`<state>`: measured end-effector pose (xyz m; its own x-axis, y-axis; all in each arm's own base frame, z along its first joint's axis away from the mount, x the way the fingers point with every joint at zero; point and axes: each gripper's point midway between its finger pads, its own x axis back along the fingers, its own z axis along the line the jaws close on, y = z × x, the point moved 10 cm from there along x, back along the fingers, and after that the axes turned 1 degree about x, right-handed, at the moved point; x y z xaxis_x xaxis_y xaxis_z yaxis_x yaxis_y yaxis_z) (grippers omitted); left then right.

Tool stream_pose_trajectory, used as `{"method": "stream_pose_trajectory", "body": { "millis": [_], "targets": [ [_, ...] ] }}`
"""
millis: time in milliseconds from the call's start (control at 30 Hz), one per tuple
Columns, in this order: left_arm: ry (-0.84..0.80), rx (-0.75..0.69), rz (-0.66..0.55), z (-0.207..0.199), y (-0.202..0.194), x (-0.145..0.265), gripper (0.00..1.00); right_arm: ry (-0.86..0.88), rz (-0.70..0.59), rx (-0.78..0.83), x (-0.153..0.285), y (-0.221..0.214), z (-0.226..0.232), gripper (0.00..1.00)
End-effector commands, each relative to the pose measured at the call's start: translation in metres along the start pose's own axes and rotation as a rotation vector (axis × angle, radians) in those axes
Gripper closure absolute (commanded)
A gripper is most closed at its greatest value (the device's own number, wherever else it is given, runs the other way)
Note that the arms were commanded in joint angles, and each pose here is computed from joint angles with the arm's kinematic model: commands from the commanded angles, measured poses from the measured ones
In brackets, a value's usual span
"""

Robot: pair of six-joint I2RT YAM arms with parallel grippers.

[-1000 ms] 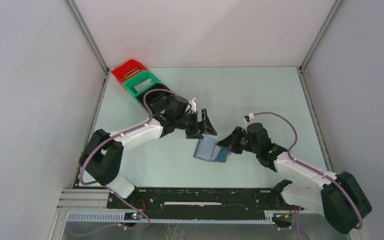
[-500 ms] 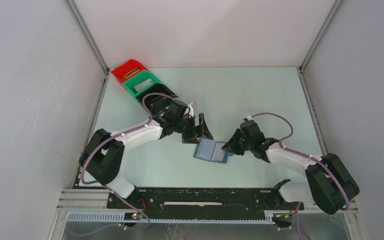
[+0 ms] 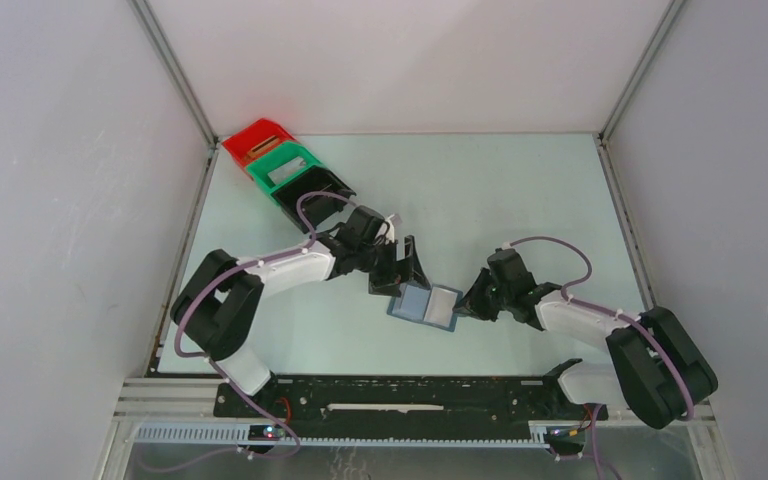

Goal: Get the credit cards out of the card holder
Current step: Open the card holder at the center of the board.

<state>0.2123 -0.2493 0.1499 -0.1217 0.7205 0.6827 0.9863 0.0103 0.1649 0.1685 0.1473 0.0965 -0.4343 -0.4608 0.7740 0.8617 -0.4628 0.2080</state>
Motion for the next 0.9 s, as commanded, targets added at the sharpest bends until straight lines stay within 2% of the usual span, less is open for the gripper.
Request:
{"method": "stream_pose_trajectory", "body": {
  "millis": [0, 500, 700, 867],
  "targets": [
    [-0.065, -0.072, -0.031, -0.020, 0.009, 0.006, 0.07, 0.013, -0.012, 0.016, -0.003, 0.003, 0.001, 0.84],
    [-0.124, -0.115, 0.043, -0.037, 0.004, -0.005, 0.07, 0.005, -0.010, 0.010, -0.002, 0.001, -0.002, 0.85],
    [0.030, -0.122, -0.085, -0.032, 0.008, 0.006, 0.04, 0.004, -0.011, 0.009, -0.001, 0.000, -0.003, 0.85],
    [0.087, -0.118, -0.104, -0.026, 0.008, 0.007, 0.03, 0.008, -0.008, 0.010, -0.002, 0.000, -0.003, 0.85]
  ]
}}
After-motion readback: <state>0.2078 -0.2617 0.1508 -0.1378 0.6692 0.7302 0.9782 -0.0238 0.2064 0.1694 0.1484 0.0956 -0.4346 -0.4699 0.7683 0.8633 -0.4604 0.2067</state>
